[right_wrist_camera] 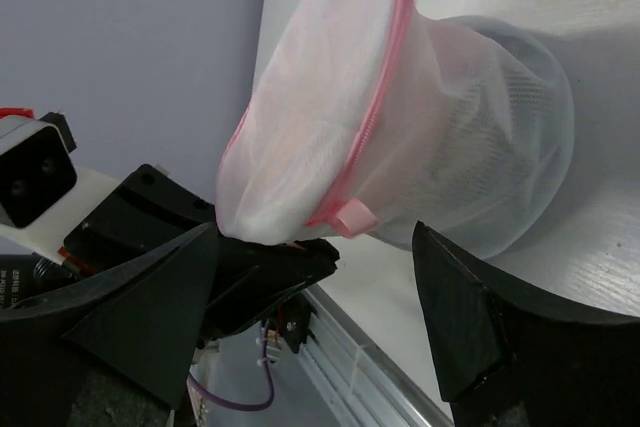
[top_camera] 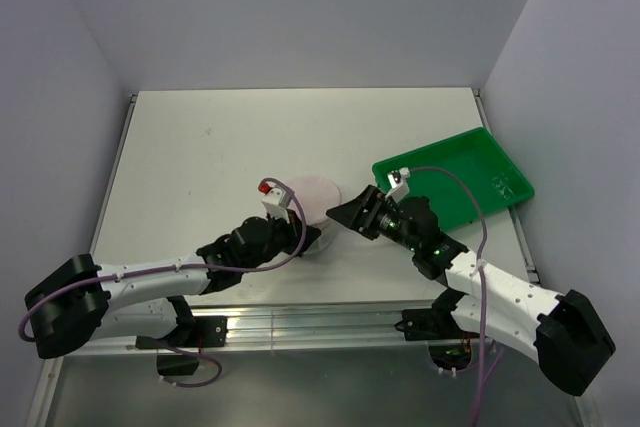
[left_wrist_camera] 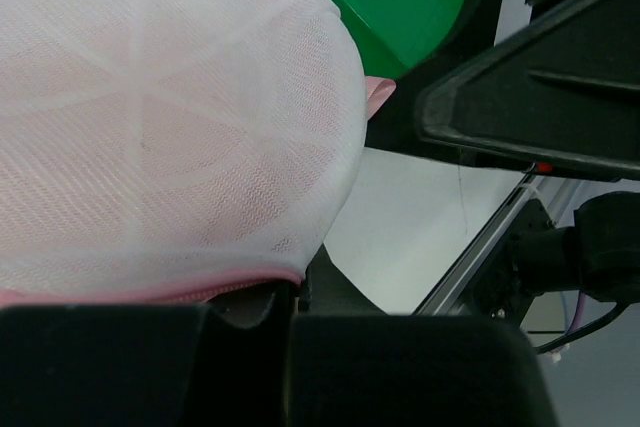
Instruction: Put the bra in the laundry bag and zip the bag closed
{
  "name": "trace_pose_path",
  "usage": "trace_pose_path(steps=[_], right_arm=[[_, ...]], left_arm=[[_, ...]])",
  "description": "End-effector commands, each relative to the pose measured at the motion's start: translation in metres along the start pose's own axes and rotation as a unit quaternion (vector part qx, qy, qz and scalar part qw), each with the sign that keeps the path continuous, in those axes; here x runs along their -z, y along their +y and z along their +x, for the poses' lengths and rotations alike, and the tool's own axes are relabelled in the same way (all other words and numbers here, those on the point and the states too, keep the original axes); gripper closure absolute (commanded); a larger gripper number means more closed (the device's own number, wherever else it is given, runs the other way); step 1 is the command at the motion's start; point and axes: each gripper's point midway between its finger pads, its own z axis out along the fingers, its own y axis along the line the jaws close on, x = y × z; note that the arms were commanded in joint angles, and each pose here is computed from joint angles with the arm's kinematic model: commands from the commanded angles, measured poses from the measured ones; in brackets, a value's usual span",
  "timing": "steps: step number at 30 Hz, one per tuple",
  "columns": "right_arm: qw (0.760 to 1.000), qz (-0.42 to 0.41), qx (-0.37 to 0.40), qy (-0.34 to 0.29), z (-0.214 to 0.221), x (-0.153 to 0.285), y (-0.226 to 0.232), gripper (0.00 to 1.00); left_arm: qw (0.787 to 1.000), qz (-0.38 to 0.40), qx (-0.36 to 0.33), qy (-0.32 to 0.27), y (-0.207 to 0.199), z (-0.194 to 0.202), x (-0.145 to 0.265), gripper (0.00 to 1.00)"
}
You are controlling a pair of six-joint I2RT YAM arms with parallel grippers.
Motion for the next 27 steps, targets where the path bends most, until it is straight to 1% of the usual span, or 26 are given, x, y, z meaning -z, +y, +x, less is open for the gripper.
trace_pose_path(steps=[1,2,4,7,8,9,10,11,12,14,16,17,18,19,20,21,22,23,24,25,26,27], right_arm=[[0.999,-0.026,-0.019,-0.021,-0.004,0.006,0.01,0.14],[0.999,-0.034,-0.021,-0.017,-0.003,0.006,0.013,0.14],[0.999,-0.043,-0.03,-0.003,0.004,0.004,0.018,0.14],[0.998,-0.054,-0.024,0.02,0.015,-0.005,0.034,0.22],[0.998,-0.052,-0.023,0.031,0.021,-0.01,0.034,0.27],[0.998,-0.055,-0.027,0.028,0.021,-0.012,0.037,0.3],[0.997,-0.058,-0.04,0.026,0.021,-0.013,0.036,0.35],[0.997,-0.068,-0.044,0.017,0.018,-0.016,0.04,0.59],[0.997,-0.066,-0.047,0.013,0.015,-0.018,0.041,0.64],[0.998,-0.05,-0.045,0.006,0.012,-0.023,0.036,0.66],[0.997,-0.053,-0.049,0.0,0.01,-0.024,0.037,0.77],[0.997,-0.051,-0.049,-0.011,0.006,-0.025,0.036,0.85],[0.998,-0.046,-0.047,-0.019,0.003,-0.026,0.035,0.89],[0.998,-0.032,-0.042,-0.021,0.002,-0.027,0.029,0.98],[0.999,-0.031,-0.036,-0.016,0.002,-0.028,0.028,1.0],[0.999,-0.032,-0.028,-0.017,-0.002,-0.029,0.032,1.0],[0.999,-0.023,-0.013,-0.023,-0.009,-0.03,0.027,1.0],[1.0,-0.014,-0.006,-0.021,-0.01,-0.03,0.022,1.0],[1.0,-0.013,0.001,-0.023,-0.015,-0.029,0.021,1.0],[0.999,-0.005,0.013,-0.036,-0.024,-0.027,0.017,1.0],[0.999,0.013,0.016,-0.038,-0.028,-0.026,0.008,1.0],[0.999,0.013,0.023,-0.04,-0.033,-0.027,0.009,1.0]], left_arm=[[0.999,0.019,0.032,-0.037,-0.013,-0.014,0.002,1.0],[0.998,0.019,0.043,-0.044,-0.014,-0.015,0.002,1.0],[0.998,0.023,0.054,-0.038,-0.015,-0.008,0.002,1.0],[0.997,0.031,0.065,-0.031,-0.023,-0.001,0.001,1.0],[0.997,0.03,0.065,-0.031,-0.023,0.001,0.001,1.0],[0.997,0.029,0.069,-0.035,-0.024,0.001,0.001,1.0],[0.996,0.031,0.073,-0.032,-0.024,0.005,0.002,1.0],[0.995,0.034,0.083,-0.032,-0.026,0.005,0.002,1.0],[0.995,0.036,0.085,-0.031,-0.027,0.006,0.003,1.0],[0.995,0.035,0.084,-0.032,-0.027,0.006,0.005,1.0],[0.995,0.033,0.086,-0.035,-0.024,0.007,0.009,1.0],[0.994,0.035,0.093,-0.037,-0.025,0.006,0.012,1.0],[0.994,0.033,0.095,-0.034,-0.023,0.008,0.013,1.0],[0.995,0.025,0.088,-0.026,-0.019,0.012,0.015,1.0],[0.996,0.023,0.083,-0.028,-0.018,0.01,0.018,1.0],[0.997,0.014,0.076,-0.026,-0.014,0.01,0.02,1.0],[0.998,-0.013,0.063,-0.012,0.0,0.019,0.024,1.0],[0.998,-0.037,0.05,-0.021,0.011,0.016,0.027,1.0],[0.998,-0.045,0.044,-0.032,0.013,0.009,0.034,1.0],[0.997,-0.063,0.033,-0.032,0.021,0.007,0.038,1.0],[0.994,-0.108,0.006,-0.025,0.041,0.011,0.046,1.0],[0.992,-0.118,0.0,-0.034,0.043,0.003,0.051,1.0]])
